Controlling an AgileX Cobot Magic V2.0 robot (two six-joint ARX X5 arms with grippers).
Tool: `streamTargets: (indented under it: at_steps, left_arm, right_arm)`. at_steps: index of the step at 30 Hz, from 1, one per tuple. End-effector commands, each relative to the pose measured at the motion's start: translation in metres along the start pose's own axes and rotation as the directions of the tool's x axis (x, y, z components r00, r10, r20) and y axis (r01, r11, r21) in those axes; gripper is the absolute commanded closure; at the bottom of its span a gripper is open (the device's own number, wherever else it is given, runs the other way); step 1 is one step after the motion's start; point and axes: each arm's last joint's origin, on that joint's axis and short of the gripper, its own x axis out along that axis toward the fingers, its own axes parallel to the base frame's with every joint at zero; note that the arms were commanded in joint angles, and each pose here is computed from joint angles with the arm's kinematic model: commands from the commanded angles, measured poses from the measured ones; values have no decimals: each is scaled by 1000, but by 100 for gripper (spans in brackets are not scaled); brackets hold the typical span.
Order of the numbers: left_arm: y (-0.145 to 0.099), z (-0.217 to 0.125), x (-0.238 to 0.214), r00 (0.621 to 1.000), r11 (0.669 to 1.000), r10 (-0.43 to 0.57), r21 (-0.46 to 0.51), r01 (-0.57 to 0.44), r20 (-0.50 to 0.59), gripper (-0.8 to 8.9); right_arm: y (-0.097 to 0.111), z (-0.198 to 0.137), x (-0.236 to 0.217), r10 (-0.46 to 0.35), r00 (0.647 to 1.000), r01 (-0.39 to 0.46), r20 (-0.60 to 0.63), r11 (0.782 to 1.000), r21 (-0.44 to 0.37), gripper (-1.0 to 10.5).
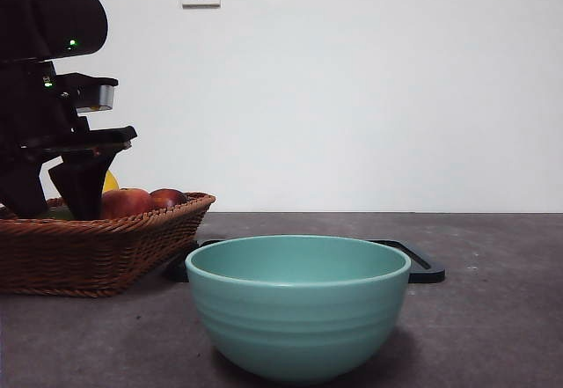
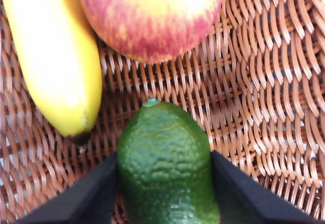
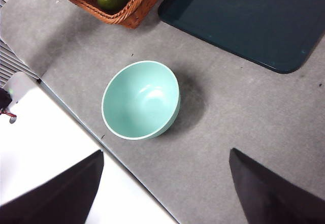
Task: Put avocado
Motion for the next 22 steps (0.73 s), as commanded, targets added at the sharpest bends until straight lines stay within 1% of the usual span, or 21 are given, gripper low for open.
streamTargets:
  at_steps: [1,4,7,10,12,15,18,22]
  left_arm:
    - [-1,4,1,1000,1000,1,11,-1,-3,633]
    - [-2,4,-1,1000,1000,-5,-9,5,4,633]
    - [-3,5,-9,999,1000,-17,-6,17,30,633]
    - [-5,7,-25,997,1000,-26,2,26,75,633]
    - [-7,7,-38,994,999,-49,10,48,99,633]
    - [-15,6,-62,982,992,-122,41,117,147,633]
    - [-27,0,-86,958,975,-218,77,207,187,632]
    - [-53,-11,-111,909,929,-360,166,330,208,633]
  right_arm:
    - [2,4,-2,5,1000,-5,15,1000,-5,549]
    - [2,4,-2,5,1000,-5,15,1000,-5,549]
    - [2,4,-2,5,1000,-5,15,1000,-5,549]
    - [2,4,-2,5,1000,-5,15,1000,-5,549]
    - [2,4,-2,5,1000,-5,15,1000,-5,549]
    - [2,4,-2,5,1000,-5,15,1000,-5,549]
    - [2,4,-2,5,1000,-5,15,1000,-5,549]
    - [2,4,-2,5,1000,-5,15,1000,-5,549]
